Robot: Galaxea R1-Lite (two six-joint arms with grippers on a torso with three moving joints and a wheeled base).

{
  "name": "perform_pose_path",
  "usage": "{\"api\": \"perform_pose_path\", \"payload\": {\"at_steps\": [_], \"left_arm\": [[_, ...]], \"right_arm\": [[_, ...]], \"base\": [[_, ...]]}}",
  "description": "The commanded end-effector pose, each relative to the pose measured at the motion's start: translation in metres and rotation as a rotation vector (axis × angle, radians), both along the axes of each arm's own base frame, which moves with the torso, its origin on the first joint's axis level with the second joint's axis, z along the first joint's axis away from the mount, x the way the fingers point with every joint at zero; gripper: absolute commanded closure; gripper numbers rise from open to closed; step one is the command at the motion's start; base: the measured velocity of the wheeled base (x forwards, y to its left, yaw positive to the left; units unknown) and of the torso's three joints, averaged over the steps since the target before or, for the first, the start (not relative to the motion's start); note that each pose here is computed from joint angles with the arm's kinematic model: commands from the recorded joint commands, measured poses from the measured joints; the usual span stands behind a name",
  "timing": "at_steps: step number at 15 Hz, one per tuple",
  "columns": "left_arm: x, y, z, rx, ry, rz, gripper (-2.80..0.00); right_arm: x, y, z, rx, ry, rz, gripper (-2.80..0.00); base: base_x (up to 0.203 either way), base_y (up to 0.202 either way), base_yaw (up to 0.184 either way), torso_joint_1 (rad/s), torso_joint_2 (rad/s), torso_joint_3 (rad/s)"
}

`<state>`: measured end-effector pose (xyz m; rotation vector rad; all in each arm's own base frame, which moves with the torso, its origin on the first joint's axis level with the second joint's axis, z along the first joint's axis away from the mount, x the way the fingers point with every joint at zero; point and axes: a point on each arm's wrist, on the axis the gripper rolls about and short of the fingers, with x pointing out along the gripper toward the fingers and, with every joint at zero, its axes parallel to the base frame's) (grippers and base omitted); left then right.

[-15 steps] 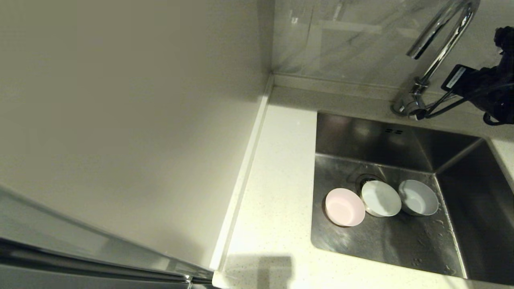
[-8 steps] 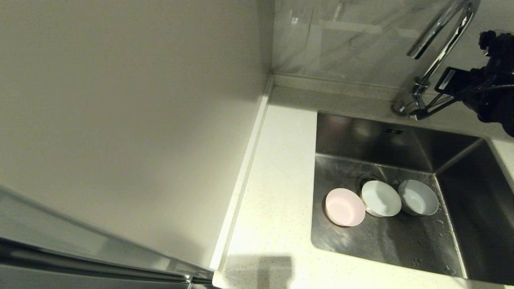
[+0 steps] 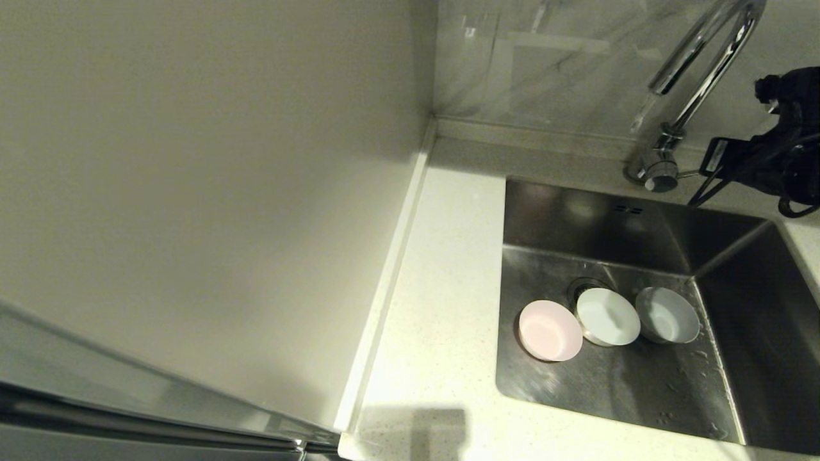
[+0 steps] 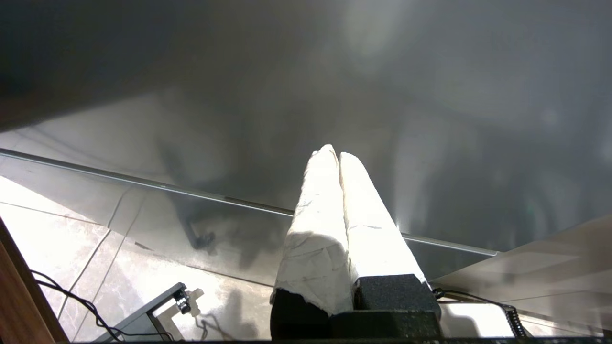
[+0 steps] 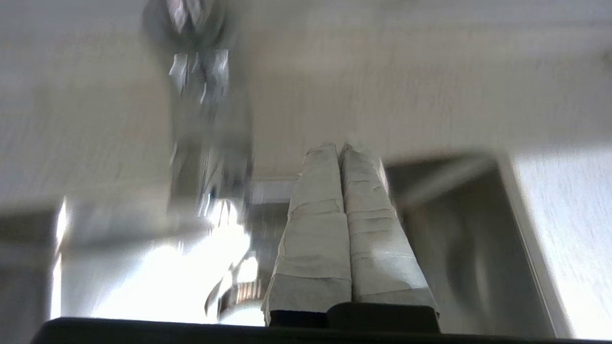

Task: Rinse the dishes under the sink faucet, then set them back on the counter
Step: Turn on the faucet

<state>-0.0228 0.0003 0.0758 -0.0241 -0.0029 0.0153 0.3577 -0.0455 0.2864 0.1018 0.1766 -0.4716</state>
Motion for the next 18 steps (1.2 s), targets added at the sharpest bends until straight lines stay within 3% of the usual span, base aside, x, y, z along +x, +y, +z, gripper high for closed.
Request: {"api": "perform_pose_path", "payload": {"at_steps": [1,5,7,10,13,15,16,18], "left_arm": [[0.000,0.000,0.000,-0.001,-0.003,0.000,0.00],[0.000,0.000,0.000,-0.001,-0.005,0.000,0.00],[0.000,0.000,0.000,-0.001,-0.003,0.000,0.00],[0.000,0.000,0.000,0.000,-0.005,-0.001,0.00],[0.000,0.000,0.000,-0.001,-0.003,0.000,0.00],[0.000,0.000,0.000,-0.001,-0.003,-0.001,0.00],[0.000,0.000,0.000,-0.001,-0.004,-0.001,0.00],[0.000,0.000,0.000,-0.001,-0.004,0.000,0.00]], "right_arm": [[-0.026,0.002,0.020,0.009,-0.003,0.005,0.00],[-0.051,-0.005,0.040,0.042,-0.080,-0.042,0.00],[-0.076,-0.023,0.053,0.034,-0.125,-0.121,0.00],[-0.123,-0.048,0.068,0.005,-0.204,-0.258,0.00],[-0.173,-0.046,0.062,-0.058,-0.199,-0.295,0.00],[-0.209,-0.029,0.044,-0.081,-0.122,-0.168,0.00],[-0.225,-0.018,0.034,-0.062,-0.048,-0.033,0.00],[-0.254,0.003,0.007,0.116,0.163,0.321,0.00]], "base": [[0.000,0.000,0.000,0.000,0.00,0.000],[0.000,0.000,0.000,0.000,0.00,0.000],[0.000,0.000,0.000,0.000,0.00,0.000],[0.000,0.000,0.000,0.000,0.00,0.000],[0.000,0.000,0.000,0.000,0.00,0.000],[0.000,0.000,0.000,0.000,0.00,0.000],[0.000,0.000,0.000,0.000,0.00,0.000],[0.000,0.000,0.000,0.000,0.00,0.000]]}}
